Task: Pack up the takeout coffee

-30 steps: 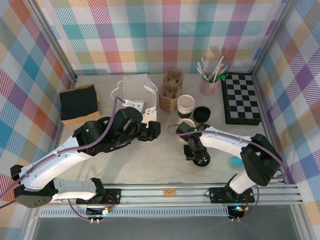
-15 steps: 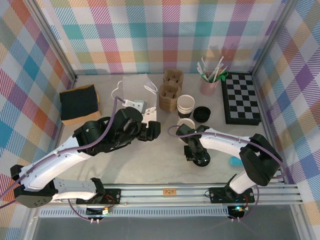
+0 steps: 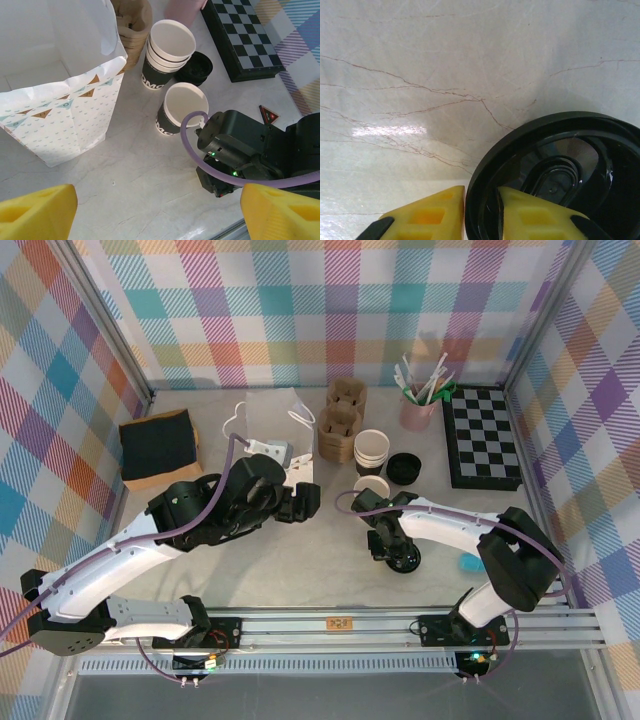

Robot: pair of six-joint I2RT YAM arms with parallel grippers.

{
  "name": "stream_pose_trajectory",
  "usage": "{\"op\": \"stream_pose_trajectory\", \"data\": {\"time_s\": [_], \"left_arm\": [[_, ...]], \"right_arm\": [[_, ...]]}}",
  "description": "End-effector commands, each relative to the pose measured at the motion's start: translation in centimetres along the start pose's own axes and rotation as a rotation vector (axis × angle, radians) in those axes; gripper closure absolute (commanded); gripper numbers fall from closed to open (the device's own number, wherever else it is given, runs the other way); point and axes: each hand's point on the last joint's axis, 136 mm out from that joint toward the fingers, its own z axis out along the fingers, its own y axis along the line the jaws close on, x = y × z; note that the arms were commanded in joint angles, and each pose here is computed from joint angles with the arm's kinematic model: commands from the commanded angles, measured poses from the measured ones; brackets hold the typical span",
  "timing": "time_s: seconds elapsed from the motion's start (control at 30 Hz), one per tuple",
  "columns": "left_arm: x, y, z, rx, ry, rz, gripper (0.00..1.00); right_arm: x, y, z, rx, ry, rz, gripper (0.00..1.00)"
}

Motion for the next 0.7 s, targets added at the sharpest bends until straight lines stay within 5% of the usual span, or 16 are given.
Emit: {"op": "stream_pose_trajectory", "data": {"time_s": [0.0, 0.67], "left_arm": [[0.4, 0.6, -0.3, -0.017, 0.000, 0.004, 0.15], [-0.2, 0.8, -0.7, -0.026, -0.023, 0.017, 0.15]], "right_arm": [[1.6, -1.2, 0.4, 0.048, 0.052, 0.014, 0.77], [0.0, -1.1, -3.5, 0.027, -0.031, 0.015, 0.83]]}}
